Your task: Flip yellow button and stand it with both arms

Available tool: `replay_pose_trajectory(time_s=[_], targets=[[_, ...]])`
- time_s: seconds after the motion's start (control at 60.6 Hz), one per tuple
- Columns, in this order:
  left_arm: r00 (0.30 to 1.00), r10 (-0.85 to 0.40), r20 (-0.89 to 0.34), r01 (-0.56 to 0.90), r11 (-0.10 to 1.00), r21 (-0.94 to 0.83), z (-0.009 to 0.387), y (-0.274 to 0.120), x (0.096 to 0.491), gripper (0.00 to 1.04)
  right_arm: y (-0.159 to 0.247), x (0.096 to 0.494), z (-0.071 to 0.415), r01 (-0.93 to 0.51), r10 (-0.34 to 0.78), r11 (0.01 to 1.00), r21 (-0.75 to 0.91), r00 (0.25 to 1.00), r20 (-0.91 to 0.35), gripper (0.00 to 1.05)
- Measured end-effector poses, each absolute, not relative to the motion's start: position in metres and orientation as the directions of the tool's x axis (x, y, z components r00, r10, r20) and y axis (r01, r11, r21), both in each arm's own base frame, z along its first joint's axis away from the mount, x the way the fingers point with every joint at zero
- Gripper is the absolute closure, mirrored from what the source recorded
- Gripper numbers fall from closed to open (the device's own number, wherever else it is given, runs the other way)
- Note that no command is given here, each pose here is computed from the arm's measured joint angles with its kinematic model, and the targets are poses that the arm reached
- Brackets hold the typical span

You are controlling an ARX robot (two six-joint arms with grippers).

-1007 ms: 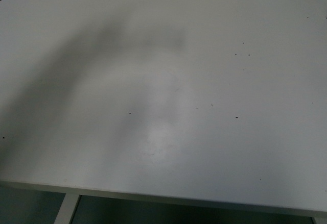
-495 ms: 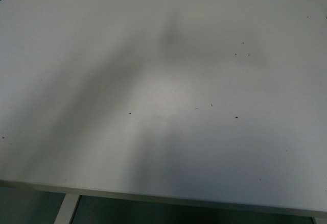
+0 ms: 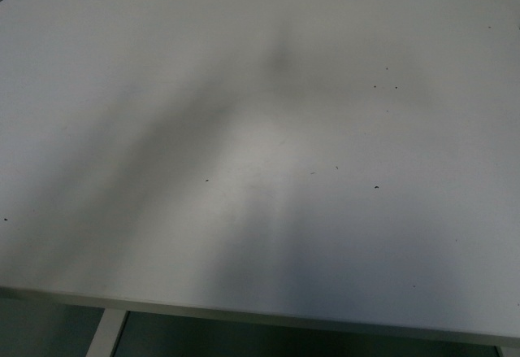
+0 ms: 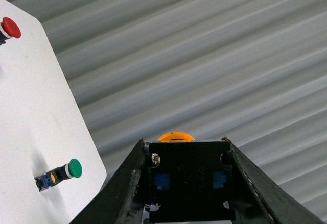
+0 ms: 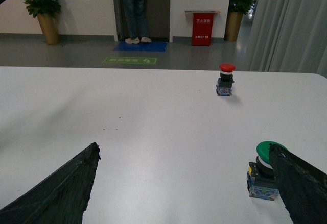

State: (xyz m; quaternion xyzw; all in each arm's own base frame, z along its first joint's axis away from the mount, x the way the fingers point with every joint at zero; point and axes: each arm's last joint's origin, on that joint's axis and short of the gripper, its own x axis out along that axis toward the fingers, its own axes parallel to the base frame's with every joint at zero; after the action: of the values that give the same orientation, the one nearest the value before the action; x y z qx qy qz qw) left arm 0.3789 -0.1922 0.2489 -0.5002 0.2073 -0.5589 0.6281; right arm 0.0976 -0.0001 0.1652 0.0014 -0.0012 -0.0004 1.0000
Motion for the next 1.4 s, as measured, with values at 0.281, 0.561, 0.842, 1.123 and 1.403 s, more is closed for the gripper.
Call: replay_pose_trajectory(time_s=[0.281, 0.561, 0.842, 1.123, 1.403], targets=[[0.29, -0.909, 0.299, 0.495, -0.125, -0.86, 0.249, -0.192, 0.379, 0.69, 0.035, 0.138, 0.214, -0.191, 0.238, 0.76, 0.621, 0.971, 0.007, 0.07], [0.291, -0.909, 0.299, 0.495, -0.124, -0.86, 0.249, -0.192, 0.379, 0.69, 0.072, 0.202, 0.245, -0.129, 0.389, 0.44, 0.889, 0.919, -0.06, 0.07], [0.291, -0.909, 0.299, 0.495, -0.124, -0.86, 0.249, -0.192, 0.379, 0.69, 0.083, 0.23, 0.262, -0.122, 0.42, 0.379, 0.917, 0.906, -0.053, 0.07], [0.291, -0.909, 0.299, 0.495, -0.124, -0.86, 0.249, -0.192, 0.379, 0.69, 0.096, 0.247, 0.267, -0.115, 0.442, 0.366, 0.923, 0.895, -0.064, 0.07], [0.291, -0.909, 0.299, 0.495, -0.124, -0.86, 0.249, -0.192, 0.379, 0.69, 0.105, 0.262, 0.273, -0.125, 0.462, 0.351, 0.928, 0.885, -0.056, 0.07]])
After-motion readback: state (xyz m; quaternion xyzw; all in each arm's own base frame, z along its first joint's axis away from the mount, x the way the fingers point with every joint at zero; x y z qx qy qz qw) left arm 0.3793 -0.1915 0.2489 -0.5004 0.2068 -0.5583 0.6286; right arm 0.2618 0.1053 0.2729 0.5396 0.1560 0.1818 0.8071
